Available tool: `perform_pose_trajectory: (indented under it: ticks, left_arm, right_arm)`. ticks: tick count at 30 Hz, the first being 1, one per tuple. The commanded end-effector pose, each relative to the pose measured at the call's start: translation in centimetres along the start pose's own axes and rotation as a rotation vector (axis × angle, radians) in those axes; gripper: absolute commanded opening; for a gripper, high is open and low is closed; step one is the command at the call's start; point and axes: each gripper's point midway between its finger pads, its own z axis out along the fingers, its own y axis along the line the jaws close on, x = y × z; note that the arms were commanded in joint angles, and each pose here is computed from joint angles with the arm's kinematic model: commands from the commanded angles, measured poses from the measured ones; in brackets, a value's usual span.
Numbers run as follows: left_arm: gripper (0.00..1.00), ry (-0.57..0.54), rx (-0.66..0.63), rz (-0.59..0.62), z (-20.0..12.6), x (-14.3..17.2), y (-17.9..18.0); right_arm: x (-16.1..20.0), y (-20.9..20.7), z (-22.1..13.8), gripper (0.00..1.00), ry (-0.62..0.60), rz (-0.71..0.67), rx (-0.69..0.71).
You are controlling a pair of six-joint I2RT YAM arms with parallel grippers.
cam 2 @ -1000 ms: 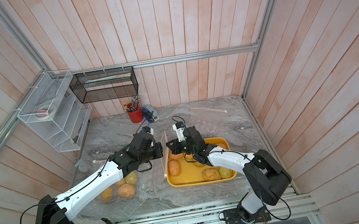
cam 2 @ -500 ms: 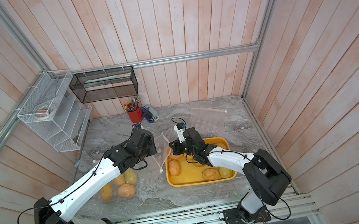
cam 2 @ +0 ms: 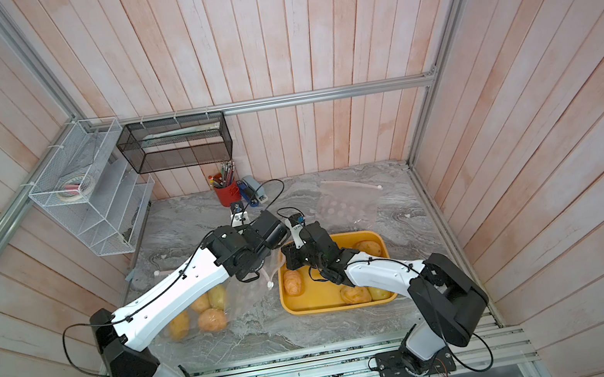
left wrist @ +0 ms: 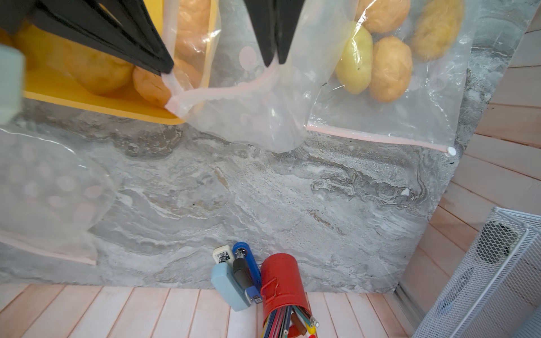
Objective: Put the potatoes into a zipper bag and zip it
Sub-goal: Open the zipper of the food storage bag.
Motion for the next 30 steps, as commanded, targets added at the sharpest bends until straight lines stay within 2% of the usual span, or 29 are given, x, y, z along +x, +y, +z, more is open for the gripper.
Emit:
perform_pose_trajectory:
  ticks: [1, 4, 9, 11, 13, 22, 25, 30]
  left_arm:
    - [0.0, 0.013, -0.024, 0.037, 0.8, 0.4, -0.2]
    - [0.0, 0.025, 0.017, 0.043, 1.7, 1.1, -1.3]
    - [0.0, 0.013, 0.028, -0.013, 1.2, 0.8, -0.1]
    - [0.0, 0.0, 0.058, -0.022, 1.0, 0.5, 0.1]
    - [0.0, 0.0, 0.071, -0.031, 1.1, 0.5, 0.3]
    - [0.0, 0.038, 0.048, -0.042, 2.3, 0.9, 0.7]
    - [0.0, 0.04, 0.032, -0.045, 2.5, 1.0, 0.8]
    - [0.0, 0.047, 0.023, -0.05, 2.8, 1.1, 1.1]
  right_arm:
    - [0.3, -0.9, -1.0, 0.0, -0.006, -0.018, 0.05]
    - [0.3, -1.1, -1.4, 0.0, -0.012, -0.017, 0.052]
    - [0.4, -0.9, -1.3, 0.0, -0.005, -0.011, 0.035]
    - [0.4, -0.8, -1.2, 0.04, -0.002, -0.009, 0.028]
    - [0.3, -0.6, -1.3, 0.09, -0.001, -0.008, 0.019]
    - [0.0, 0.1, -3.1, 0.48, -0.031, 0.007, -0.016]
    - [0.2, -0.1, -3.9, 0.55, -0.045, 0.032, -0.01]
    - [3.0, -1.2, -4.3, 0.57, -0.029, 0.101, 0.01]
